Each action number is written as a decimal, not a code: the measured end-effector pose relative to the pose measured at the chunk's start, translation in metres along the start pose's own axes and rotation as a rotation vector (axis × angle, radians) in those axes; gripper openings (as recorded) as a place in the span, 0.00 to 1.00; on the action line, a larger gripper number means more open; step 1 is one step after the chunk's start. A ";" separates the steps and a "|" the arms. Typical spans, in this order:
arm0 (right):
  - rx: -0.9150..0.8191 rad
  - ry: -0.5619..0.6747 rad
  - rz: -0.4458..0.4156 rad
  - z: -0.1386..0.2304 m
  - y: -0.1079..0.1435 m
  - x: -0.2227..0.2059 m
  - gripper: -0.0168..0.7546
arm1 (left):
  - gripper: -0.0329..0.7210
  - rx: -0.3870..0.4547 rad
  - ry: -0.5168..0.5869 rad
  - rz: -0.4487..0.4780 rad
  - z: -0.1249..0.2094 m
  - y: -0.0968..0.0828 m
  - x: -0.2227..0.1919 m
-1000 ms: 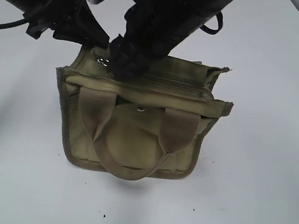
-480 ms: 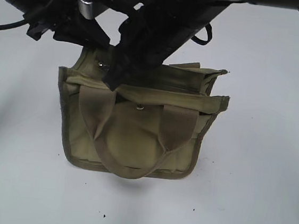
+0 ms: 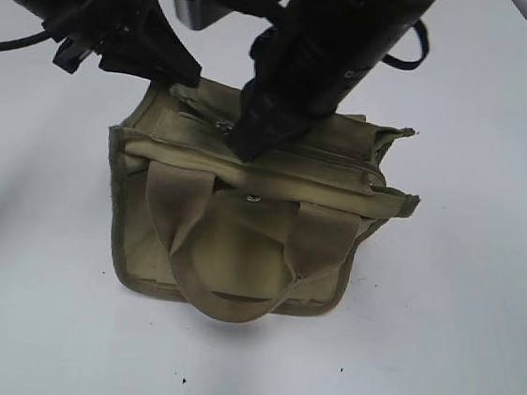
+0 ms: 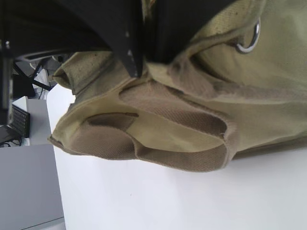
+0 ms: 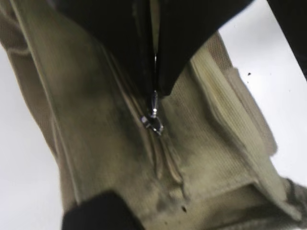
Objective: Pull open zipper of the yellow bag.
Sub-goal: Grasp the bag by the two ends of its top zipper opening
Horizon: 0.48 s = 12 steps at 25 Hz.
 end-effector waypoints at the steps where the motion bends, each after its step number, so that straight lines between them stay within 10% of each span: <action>1: -0.024 0.020 -0.001 0.006 -0.004 0.005 0.02 | 0.08 0.001 -0.001 0.002 0.000 0.000 0.000; 12: -0.453 0.191 0.013 0.086 -0.073 0.058 0.02 | 0.08 0.004 -0.012 0.002 -0.002 0.000 0.000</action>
Point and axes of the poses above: a point on each arm's last joint axis where the gripper is mounted, x pointing back along that axis away from the gripper, y along the wrist's bending axis when the last joint is at zero, z = x × y, the point moved 6 cm from there along -x, pointing out along that axis toward the gripper, and after that the axes turned 3 degrees about -x, right-handed, at the moved point
